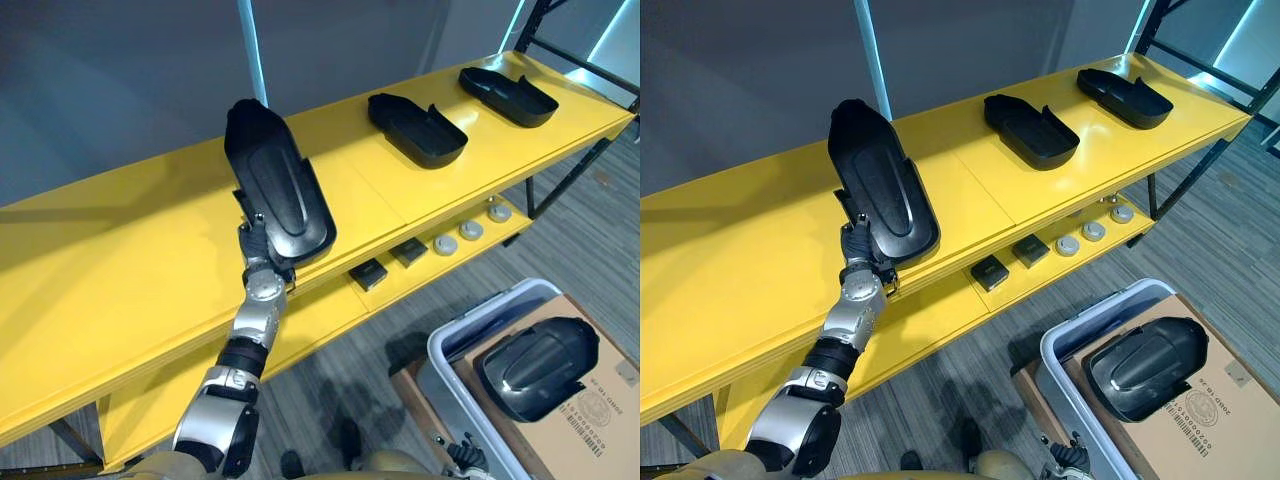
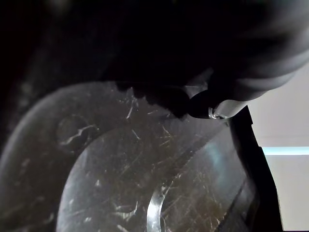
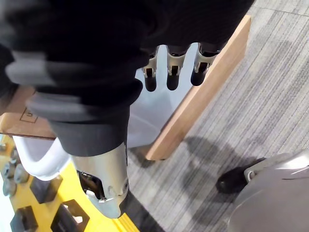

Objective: Walk over and take plastic housings, then place them on the shelf

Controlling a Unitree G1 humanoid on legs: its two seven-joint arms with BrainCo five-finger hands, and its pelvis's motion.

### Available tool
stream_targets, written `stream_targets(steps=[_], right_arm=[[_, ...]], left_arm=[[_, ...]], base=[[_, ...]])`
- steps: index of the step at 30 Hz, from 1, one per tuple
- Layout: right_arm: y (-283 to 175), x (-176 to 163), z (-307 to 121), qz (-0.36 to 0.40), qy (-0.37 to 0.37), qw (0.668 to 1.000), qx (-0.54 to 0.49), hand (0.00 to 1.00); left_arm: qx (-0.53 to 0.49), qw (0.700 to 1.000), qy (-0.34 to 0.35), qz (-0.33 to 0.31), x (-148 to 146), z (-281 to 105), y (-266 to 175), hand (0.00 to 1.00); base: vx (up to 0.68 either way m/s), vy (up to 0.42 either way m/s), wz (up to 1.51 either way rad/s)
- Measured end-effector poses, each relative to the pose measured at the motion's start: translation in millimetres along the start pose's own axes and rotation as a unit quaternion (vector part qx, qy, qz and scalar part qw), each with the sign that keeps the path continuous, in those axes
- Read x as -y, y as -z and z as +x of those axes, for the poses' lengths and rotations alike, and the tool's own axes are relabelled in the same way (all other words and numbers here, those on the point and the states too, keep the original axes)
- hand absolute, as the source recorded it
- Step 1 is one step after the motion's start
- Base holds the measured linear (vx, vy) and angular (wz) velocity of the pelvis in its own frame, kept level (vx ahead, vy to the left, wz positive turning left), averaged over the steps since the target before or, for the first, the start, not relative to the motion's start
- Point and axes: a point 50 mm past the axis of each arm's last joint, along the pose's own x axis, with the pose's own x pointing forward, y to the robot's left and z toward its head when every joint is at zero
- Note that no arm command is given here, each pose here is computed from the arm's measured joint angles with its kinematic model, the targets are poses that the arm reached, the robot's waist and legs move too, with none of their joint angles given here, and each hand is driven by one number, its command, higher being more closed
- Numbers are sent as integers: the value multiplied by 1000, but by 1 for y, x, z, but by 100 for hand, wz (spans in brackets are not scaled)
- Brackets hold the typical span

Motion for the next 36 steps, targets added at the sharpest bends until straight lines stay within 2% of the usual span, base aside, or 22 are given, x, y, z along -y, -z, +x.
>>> stream_targets(steps=[6, 24, 31, 36], right_arm=[[-5, -2, 0, -1, -4, 1000, 13, 0], [-2, 5, -1, -14, 2, 1000, 14, 0], [-1, 6, -1, -15, 4, 1000, 11, 0], [4, 7, -1, -16, 5, 1000, 1, 0]], left_arm=[[-2, 1000, -7, -29, 10, 3, -12, 0], [4, 997, -35, -66, 15, -1, -23, 0], [37, 998, -42, -41, 7, -1, -28, 0], [61, 996, -59, -10, -10, -1, -25, 0]], base=[[4, 5, -1], [0, 0, 0], [3, 9, 2], [-6, 11, 6]])
